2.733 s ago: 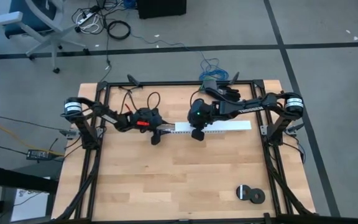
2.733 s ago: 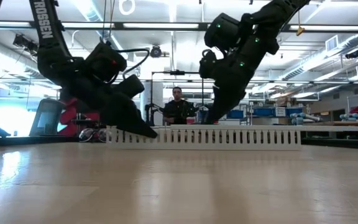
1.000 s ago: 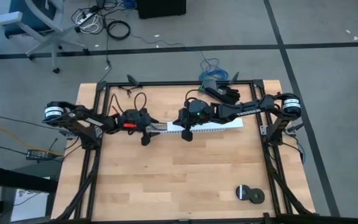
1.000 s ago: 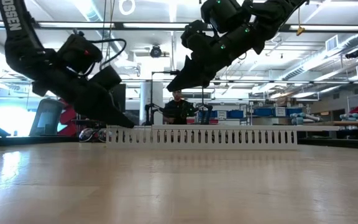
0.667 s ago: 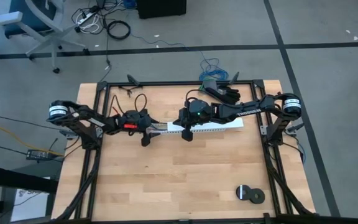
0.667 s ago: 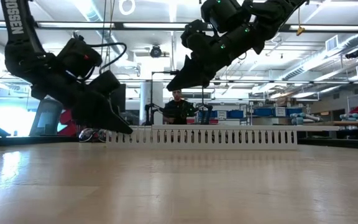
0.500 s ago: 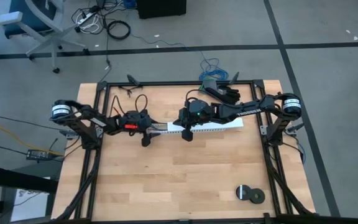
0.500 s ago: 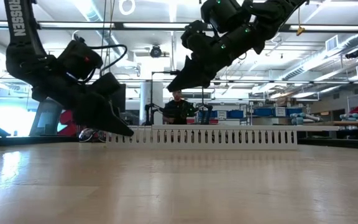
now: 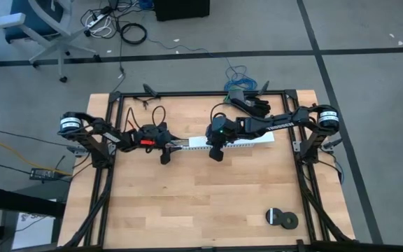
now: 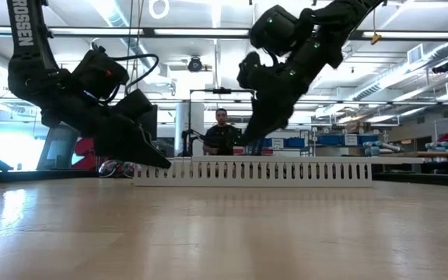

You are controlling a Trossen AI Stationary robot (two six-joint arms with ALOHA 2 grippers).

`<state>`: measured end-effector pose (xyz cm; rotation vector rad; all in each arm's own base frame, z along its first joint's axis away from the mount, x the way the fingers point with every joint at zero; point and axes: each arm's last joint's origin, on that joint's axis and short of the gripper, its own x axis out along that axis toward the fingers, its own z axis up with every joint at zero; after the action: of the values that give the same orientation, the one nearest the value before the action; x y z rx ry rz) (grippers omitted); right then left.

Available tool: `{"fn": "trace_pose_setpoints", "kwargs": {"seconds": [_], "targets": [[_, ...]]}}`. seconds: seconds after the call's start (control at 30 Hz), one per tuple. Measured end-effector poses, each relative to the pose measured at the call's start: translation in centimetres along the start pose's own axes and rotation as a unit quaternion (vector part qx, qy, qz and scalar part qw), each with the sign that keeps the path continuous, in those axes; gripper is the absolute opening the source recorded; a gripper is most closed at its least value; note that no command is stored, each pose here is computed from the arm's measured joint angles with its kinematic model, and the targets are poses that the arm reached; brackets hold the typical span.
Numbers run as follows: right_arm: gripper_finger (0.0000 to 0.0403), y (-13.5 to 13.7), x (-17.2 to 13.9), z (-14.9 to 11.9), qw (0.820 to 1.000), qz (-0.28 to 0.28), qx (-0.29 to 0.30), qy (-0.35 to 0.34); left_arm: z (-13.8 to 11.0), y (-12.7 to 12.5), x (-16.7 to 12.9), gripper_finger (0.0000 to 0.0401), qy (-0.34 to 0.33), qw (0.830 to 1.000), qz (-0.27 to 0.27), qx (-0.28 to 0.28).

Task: Ziptie cables
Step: Close the white cable duct lid

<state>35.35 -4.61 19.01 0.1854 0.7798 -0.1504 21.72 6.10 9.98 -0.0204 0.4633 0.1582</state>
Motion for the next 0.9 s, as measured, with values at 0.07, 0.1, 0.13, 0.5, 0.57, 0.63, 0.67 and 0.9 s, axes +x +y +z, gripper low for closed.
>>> {"fn": "trace_pose_setpoints", "kwargs": {"seconds": [0.07, 0.1, 0.13, 0.5, 0.57, 0.63, 0.67, 0.9], "targets": [[0.0, -0.1, 0.1, -0.4, 1.0, -0.002, 0.009, 0.02, 0.0, 0.0, 0.0, 0.0206, -0.001, 1.0, 0.0, 0.0], [0.0, -0.2, 0.4, -0.5, 1.0, -0.001, 0.01, 0.021, 0.0, 0.0, 0.0, 0.0206, -0.001, 1.0, 0.0, 0.0], [0.0, -0.3, 0.8, -0.7, 1.0, 0.005, 0.011, 0.025, 0.0, 0.0, 0.0, 0.0206, -0.001, 1.0, 0.0, 0.0], [0.0, -1.2, 7.9, 0.7, 0.995, 0.071, -0.023, -0.069, 0.0, 0.1, 0.0, 0.0205, -0.001, 1.0, 0.01, -0.006], [0.0, -0.7, 7.3, 1.5, 0.993, 0.069, -0.051, -0.084, 0.0, 0.1, 0.0, 0.0205, -0.001, 1.0, 0.008, -0.007], [0.0, -0.1, 5.8, 2.8, 0.989, 0.064, -0.074, -0.114, 0.0, 0.0, 0.0, 0.0205, -0.001, 1.0, 0.001, -0.006], [0.0, 0.2, 5.0, 3.3, 0.987, 0.06, -0.081, -0.128, 0.0, 0.0, 0.0, 0.0205, -0.001, 1.0, -0.003, -0.006], [0.0, -0.1, 0.8, 2.6, 0.996, -0.008, -0.064, -0.066, 0.0, 0.0, 0.0, 0.0205, 0.001, 1.0, -0.003, -0.007]]}}
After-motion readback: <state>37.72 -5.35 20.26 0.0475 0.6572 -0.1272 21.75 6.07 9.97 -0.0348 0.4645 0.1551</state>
